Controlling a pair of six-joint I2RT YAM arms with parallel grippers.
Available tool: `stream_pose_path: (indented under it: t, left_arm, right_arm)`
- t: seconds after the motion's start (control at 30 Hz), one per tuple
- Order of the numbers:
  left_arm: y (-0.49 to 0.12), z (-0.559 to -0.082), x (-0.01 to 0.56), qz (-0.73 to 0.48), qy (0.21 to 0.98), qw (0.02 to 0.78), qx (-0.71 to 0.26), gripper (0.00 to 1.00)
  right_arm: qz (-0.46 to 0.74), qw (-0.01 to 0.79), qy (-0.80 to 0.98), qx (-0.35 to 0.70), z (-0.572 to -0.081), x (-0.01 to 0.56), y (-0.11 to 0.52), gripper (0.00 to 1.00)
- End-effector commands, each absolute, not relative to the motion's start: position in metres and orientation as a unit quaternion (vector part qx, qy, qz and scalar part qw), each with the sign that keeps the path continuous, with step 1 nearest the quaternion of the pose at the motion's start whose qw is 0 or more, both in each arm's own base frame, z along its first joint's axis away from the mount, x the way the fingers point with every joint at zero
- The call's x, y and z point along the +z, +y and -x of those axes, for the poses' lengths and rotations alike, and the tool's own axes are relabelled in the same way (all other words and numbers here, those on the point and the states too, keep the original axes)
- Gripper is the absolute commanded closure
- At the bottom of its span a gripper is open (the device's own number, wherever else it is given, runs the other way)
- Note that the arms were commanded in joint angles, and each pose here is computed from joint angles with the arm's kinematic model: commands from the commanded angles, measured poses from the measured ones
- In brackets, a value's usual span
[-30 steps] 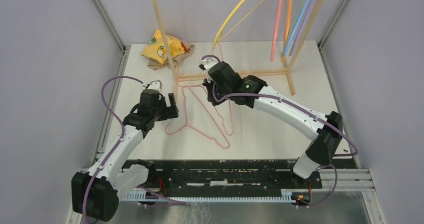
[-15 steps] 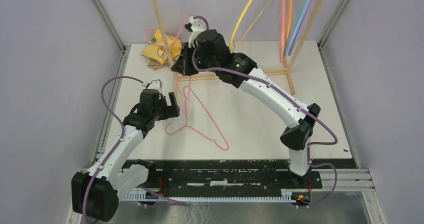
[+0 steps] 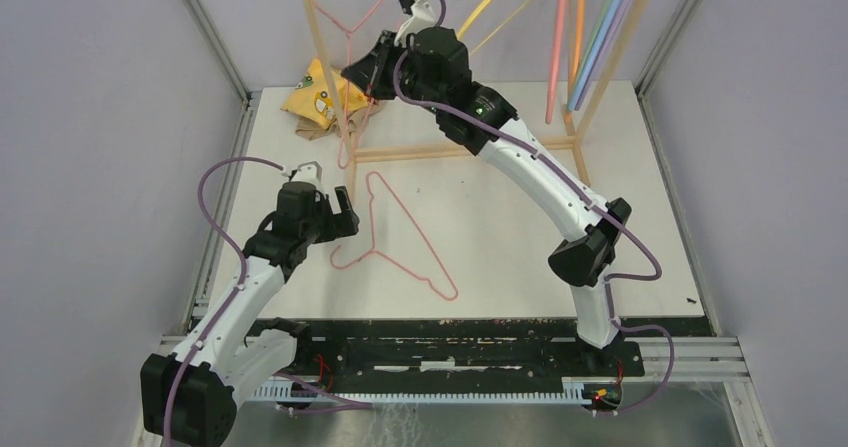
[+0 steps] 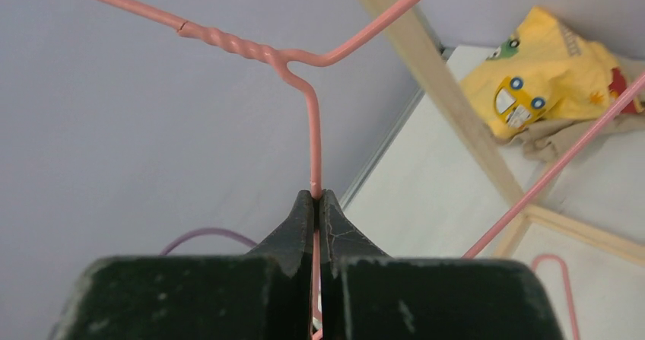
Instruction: Organize the hangers
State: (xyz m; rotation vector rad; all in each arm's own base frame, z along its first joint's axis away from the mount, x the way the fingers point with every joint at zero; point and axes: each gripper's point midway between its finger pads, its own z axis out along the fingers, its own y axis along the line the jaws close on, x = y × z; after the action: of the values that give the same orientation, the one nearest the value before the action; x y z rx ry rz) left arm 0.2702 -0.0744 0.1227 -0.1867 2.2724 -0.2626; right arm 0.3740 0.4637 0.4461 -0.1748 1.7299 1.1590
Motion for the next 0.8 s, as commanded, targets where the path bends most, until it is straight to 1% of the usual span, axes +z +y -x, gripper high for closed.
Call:
stream_pose_path:
  t: [0.0,0.13,0.33,0.57,0.77]
  left_arm:
    - [-0.077,-0.275,0.132,0.087,0.892,0.428,-0.118,0.0]
    - [-0.075,-0.279,0.137,0.086,0.89,0.434,-0.11,0.0]
    - [-0.076,-0.283,0.139,0.085,0.89,0.434,-0.109,0.0]
    - [-0.075,-0.282,0.133,0.085,0.894,0.427,-0.105,0.0]
    - [-0.075,-0.282,0.126,0.088,0.897,0.421,-0.104,0.0]
  right_arm:
    - [0.044,0.579,0.637,0.507,-0.383,0.52,0.437,0.99]
    - [0.027,0.599,0.626,0.498,-0.404,0.528,0.421,0.99]
    - [-0.004,0.608,0.633,0.48,-0.438,0.522,0.396,0.99]
    - [-0.024,0.613,0.646,0.455,-0.459,0.51,0.375,0.99]
    - [-0.025,0.605,0.66,0.446,-0.464,0.494,0.372,0.99]
